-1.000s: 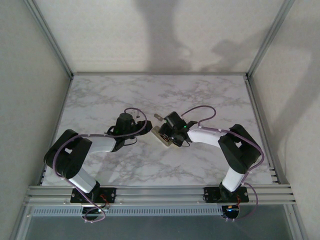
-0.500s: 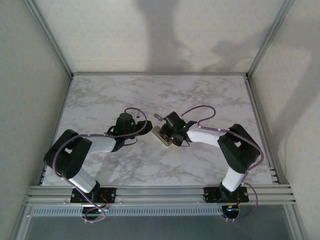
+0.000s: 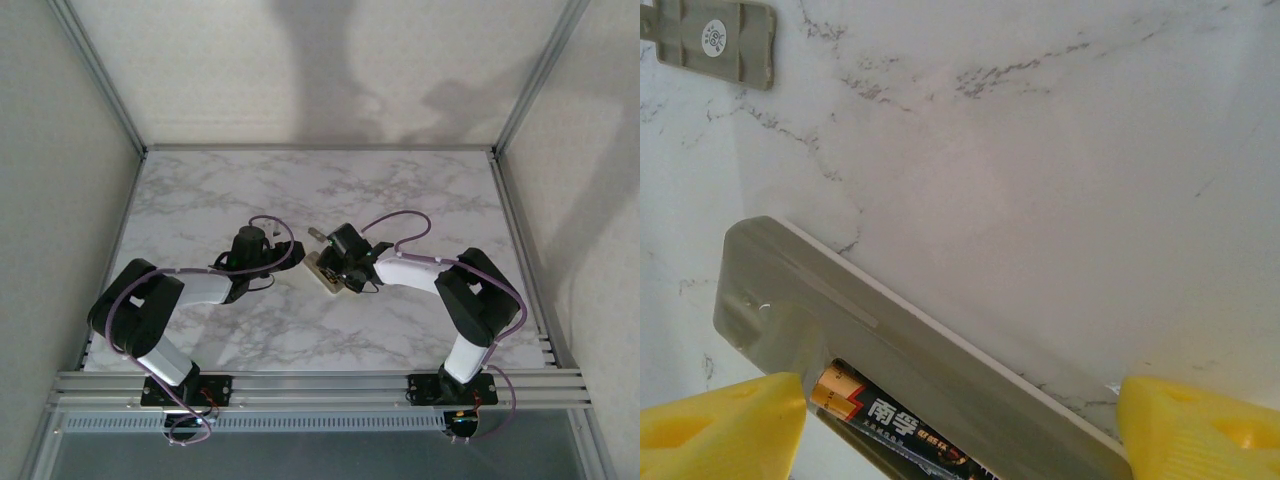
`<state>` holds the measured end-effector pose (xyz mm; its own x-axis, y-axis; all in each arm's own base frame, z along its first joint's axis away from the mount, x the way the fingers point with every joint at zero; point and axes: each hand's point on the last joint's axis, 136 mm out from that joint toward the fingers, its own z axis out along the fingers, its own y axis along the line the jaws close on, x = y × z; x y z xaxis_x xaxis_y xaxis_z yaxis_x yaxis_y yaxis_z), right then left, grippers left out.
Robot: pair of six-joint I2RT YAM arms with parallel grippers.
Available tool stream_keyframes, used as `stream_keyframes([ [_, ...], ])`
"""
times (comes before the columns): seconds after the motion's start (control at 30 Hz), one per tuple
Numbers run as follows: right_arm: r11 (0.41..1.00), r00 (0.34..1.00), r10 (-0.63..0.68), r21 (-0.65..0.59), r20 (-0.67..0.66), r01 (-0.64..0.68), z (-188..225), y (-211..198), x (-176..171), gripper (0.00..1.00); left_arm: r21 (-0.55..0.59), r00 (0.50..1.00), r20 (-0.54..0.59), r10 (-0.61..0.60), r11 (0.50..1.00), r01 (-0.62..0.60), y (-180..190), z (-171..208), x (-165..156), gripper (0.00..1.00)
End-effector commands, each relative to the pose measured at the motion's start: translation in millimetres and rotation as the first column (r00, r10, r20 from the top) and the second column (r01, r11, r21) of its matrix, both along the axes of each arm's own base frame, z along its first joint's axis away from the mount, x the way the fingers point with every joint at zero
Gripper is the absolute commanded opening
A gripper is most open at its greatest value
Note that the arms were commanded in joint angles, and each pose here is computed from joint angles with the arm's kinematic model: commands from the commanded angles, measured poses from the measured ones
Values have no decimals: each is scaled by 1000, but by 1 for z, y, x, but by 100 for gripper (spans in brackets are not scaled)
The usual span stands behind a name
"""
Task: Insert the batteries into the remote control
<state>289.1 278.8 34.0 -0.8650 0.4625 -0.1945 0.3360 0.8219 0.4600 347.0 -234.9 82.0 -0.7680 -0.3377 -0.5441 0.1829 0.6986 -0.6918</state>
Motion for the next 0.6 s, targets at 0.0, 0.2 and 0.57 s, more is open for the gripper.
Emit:
stream_keyframes([
  [0.0, 1000, 1000, -5, -8, 1, 5, 1, 2, -1, 83, -17, 1000, 17, -4, 1000, 4, 1, 4, 1, 39],
  [0.2, 1000, 1000, -21, 3, 2, 21, 3, 5, 2, 83, -19, 1000, 18, -2, 1000, 3, 1, 5, 0, 39],
  [0.57, 998, 998, -46, -42, -36, 44, -1, 5, 5, 83, -21, 1000, 20, 1, 1000, -1, 2, 6, 0, 39],
])
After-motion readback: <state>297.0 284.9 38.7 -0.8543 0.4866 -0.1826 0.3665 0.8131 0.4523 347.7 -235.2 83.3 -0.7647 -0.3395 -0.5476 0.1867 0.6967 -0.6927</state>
